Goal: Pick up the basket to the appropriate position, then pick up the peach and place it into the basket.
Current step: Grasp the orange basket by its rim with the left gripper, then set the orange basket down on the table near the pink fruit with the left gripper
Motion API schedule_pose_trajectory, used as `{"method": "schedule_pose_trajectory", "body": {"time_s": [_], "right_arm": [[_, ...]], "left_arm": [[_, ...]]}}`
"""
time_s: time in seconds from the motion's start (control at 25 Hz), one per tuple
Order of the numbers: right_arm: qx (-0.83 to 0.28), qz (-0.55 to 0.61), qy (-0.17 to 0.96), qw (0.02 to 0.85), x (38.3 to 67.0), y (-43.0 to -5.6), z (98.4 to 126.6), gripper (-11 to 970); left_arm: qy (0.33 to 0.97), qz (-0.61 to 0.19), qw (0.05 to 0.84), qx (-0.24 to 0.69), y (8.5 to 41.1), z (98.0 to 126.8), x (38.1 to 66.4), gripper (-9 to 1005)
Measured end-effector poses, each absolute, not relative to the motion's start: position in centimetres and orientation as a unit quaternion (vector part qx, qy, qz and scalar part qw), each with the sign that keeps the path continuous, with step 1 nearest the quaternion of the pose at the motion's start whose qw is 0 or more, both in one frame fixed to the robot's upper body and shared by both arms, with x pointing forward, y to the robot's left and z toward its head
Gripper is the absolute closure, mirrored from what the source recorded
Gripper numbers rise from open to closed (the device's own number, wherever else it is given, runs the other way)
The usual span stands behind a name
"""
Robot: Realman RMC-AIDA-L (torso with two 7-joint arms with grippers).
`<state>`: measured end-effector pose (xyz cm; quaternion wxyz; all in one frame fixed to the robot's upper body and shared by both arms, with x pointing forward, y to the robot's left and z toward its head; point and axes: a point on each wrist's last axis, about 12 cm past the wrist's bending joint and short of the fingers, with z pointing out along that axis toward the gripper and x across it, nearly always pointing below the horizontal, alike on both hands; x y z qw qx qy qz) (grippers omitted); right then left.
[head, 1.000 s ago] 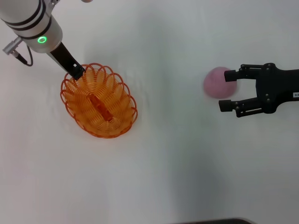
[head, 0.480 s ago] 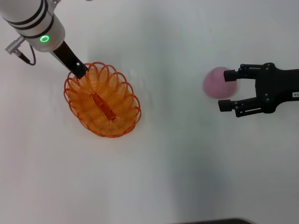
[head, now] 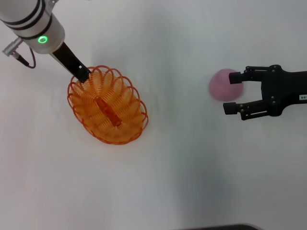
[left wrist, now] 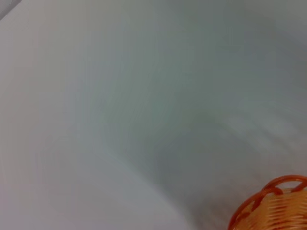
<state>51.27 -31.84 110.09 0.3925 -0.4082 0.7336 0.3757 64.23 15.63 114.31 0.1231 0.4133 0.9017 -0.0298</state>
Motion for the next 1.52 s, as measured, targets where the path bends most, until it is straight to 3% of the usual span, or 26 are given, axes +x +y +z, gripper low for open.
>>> {"method": "schedule_pose_trajectory", "body": {"time_s": [0.64,1.2,1.52], "right_arm": [[-0.414,0.366,0.73,0.402,51.9,-31.7,110.4,13],[-0.418,0.357,0.73,0.407,52.3,-32.0,110.7,14],[-0.406,0.346,0.735,0.418,52.1,-32.2,109.9,13]], "left_arm": [[0.919,-0.109,0.113,0.361,18.3,119.3,64.3,925],[0.934,-0.121,0.1,0.322,18.1,119.3,64.2,953],[0.955,-0.155,0.099,0.232,17.9,118.4,64.0,954]]}}
